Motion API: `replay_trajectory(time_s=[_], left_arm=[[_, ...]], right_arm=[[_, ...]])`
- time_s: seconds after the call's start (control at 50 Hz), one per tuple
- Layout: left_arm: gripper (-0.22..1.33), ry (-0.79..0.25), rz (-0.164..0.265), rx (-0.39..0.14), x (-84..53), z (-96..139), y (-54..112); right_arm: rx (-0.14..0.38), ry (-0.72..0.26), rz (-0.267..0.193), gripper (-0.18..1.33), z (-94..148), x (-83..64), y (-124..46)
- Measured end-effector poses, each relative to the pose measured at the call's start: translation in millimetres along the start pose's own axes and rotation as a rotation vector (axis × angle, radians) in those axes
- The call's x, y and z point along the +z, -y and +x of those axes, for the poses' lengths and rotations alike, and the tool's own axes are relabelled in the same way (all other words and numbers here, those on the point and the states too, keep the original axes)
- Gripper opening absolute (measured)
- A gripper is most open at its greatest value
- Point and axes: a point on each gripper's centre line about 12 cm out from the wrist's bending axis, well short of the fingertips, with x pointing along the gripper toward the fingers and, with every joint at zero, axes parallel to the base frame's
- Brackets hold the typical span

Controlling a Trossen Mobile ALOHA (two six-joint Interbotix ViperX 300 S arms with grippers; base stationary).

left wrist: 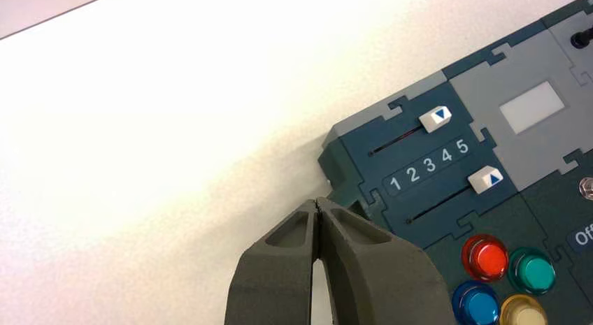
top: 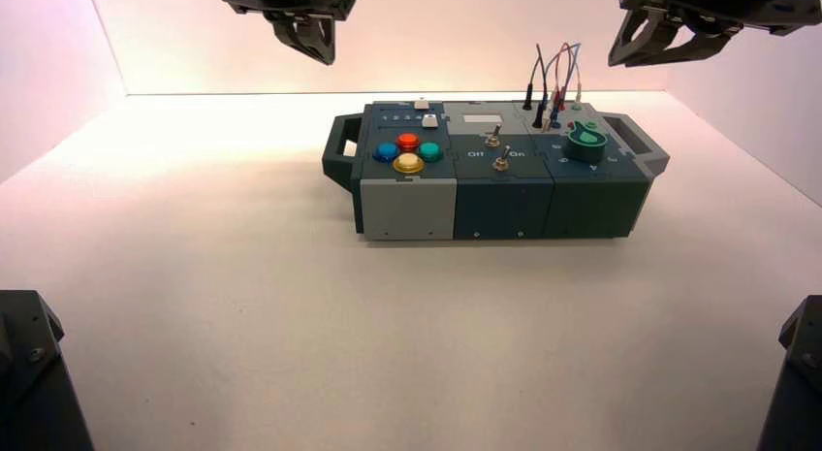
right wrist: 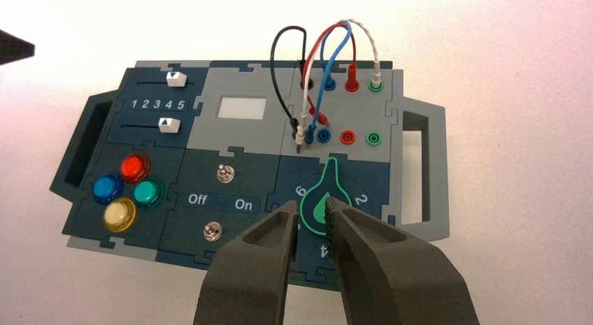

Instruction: Push the red button with the right gripper.

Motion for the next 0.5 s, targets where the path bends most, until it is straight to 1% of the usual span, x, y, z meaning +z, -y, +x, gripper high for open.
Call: replay_trajectory(time_s=[0.04, 0.1, 0.12, 0.18, 0.2, 0.34, 0.38, 0.42, 0.5], left_arm=[[-0.17, 0.0, -0.001, 0.001, -0.6, -1, -0.6], [-0.16, 0.003, -0.001, 0.002, -1.0, -2, -0.5], [-0.17, 0.002, -0.001, 0.001, -1.6, -2, -0.4], [-0.16, 0.0, 0.0, 0.001, -1.8, -2, -0.4], [-0.17, 0.0, 0.0, 0.001, -1.8, -2, -0.4], [-0.17, 0.001, 0.002, 0.001, -1.5, -3, -0.4], [-0.17, 0.003, 0.001, 0.003, -1.3, -3, -1.0], [-0.17, 0.001, 0.002, 0.003, -1.8, -3, -1.0], [-0.17, 0.0, 0.0, 0.007, -3.8, -5, -3.3]], right_arm=[[0.001, -0.004, 0.005, 0.44, 1, 0.3, -0.6], [0.004, -0.012, 0.0, 0.38, 3, 0.1, -2.1], [0.011, -0.015, -0.006, 0.31, 4, 1.3, -5.1], [0.022, -0.027, -0.019, 0.28, 7, 1.2, -9.8], [0.023, -0.029, -0.018, 0.27, 8, 0.9, -10.1], [0.051, -0.063, -0.055, 0.27, 19, 4.4, -25.2], [0.053, -0.067, -0.057, 0.27, 21, 4.5, -26.7], [0.062, -0.085, -0.07, 0.27, 28, 6.7, -33.3], [0.081, -0.094, -0.091, 0.21, 35, 9.1, -43.2]])
